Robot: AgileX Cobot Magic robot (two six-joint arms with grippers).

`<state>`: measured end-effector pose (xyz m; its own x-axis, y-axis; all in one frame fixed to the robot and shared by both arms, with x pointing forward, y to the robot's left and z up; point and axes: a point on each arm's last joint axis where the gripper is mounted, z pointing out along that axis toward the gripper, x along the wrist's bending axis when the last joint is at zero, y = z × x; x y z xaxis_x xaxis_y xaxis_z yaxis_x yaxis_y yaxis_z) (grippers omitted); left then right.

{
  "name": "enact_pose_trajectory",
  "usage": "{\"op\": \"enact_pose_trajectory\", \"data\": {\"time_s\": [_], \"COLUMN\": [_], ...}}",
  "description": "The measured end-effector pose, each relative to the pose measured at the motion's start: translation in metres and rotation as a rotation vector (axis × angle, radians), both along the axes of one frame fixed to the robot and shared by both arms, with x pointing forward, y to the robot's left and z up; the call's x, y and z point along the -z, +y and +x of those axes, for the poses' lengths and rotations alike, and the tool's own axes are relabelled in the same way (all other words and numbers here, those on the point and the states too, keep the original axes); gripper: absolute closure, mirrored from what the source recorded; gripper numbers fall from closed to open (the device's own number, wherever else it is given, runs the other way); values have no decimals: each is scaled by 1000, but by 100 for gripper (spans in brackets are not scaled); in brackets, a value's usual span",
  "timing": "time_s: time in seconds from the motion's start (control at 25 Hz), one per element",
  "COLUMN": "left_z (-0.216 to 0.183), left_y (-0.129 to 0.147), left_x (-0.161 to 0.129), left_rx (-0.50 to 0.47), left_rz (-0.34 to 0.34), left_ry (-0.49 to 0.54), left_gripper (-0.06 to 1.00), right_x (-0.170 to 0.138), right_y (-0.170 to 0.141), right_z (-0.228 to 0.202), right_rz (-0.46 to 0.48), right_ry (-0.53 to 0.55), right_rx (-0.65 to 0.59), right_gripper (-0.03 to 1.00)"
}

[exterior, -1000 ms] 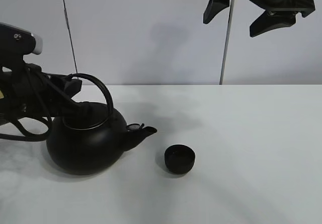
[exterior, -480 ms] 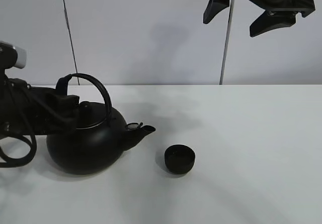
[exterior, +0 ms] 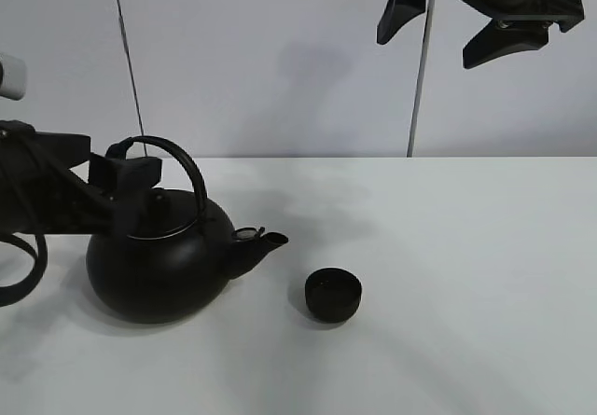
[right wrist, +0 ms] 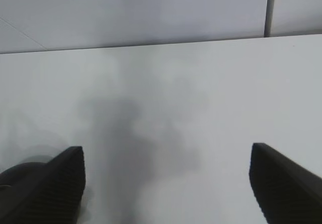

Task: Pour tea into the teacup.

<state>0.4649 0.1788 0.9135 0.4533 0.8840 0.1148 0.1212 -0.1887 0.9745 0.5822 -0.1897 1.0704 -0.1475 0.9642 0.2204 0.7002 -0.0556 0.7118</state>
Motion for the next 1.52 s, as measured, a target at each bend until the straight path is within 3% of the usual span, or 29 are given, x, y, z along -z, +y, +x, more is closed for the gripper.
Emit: {"op": "enact_pose_trajectory", "data": {"time_s": [0.2,0.44,0.6,0.76,1.04,1.12,1.36,1.52], "left_z": [-10,-19,-17,-5,31,42,64,67], "left_y": [6,8,2,-6,-35,-43,-61,-65], "left_x": [-15,-46,-86,-132,-184,-191,-173,-162], "left_rx": [-3,-17,-16,-26,0,7,17,16], "left_rz": [-39,-100,-5,73,76,81,71,76], "left_ry": [-13,192,439,602,773,805,916,962], "left_gripper": [34,31,30,30,30,30,30,30], "right_x": [0,0,0,0,0,0,0,6], "right_y": [0,0,0,0,0,0,1,1], "right_z": [0,0,0,0,0,0,-1,-7], "right_rz": [0,0,0,0,0,0,18,23], "right_ry": [1,1,0,0,0,0,11,106], "right_rx": [0,0,0,0,0,0,5,3], "right_gripper": [35,35,35,35,35,35,35,35]}}
